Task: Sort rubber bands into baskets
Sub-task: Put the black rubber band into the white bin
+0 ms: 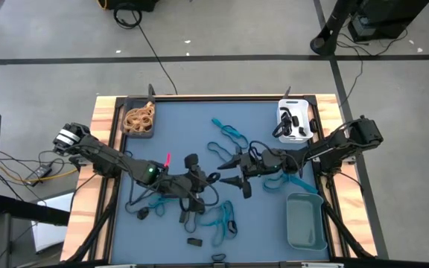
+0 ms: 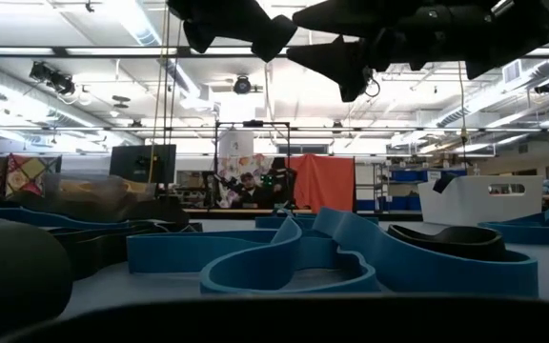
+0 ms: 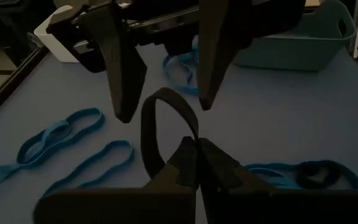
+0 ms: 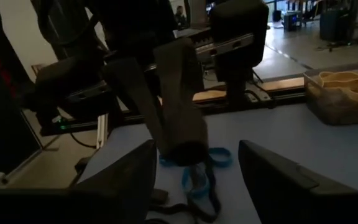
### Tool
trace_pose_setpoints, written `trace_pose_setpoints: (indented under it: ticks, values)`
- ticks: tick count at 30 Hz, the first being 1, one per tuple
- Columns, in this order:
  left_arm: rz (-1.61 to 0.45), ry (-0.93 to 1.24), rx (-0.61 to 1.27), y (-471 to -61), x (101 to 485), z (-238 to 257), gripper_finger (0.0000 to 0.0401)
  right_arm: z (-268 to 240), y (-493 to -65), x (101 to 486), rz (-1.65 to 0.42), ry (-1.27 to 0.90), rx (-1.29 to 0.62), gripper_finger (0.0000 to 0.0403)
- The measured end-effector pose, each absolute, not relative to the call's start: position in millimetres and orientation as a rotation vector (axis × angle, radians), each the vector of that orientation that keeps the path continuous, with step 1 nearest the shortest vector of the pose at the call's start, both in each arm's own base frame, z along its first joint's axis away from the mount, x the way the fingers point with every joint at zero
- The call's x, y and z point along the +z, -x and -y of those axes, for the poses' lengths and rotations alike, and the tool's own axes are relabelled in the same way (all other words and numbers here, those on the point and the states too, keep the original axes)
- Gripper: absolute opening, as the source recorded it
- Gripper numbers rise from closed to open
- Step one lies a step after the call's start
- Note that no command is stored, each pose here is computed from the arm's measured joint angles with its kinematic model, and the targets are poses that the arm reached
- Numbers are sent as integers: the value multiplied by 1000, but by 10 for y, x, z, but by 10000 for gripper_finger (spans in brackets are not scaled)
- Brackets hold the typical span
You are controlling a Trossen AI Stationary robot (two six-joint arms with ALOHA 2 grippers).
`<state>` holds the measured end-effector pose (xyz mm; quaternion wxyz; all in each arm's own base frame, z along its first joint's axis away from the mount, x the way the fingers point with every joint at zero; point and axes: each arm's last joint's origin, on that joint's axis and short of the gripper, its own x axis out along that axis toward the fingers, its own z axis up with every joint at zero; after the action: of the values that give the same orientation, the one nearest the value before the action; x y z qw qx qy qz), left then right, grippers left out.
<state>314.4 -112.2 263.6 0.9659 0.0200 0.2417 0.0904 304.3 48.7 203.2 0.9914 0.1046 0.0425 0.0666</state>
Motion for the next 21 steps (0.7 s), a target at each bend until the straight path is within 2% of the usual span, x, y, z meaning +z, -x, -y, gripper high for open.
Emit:
trace_pose_setpoints:
  ticks: [12,16,21]
  values:
    - [-478,-37,182,-3150,2644,1124,10,-494,-3106,2137,-65,-201,177,171]
    - [-479,-45,181,-3150,2645,1124,10,-490,-3106,2115,-88,-201,173,135]
    - [-481,-61,184,-3157,2644,1104,10,-489,-3118,2135,-82,-205,180,70]
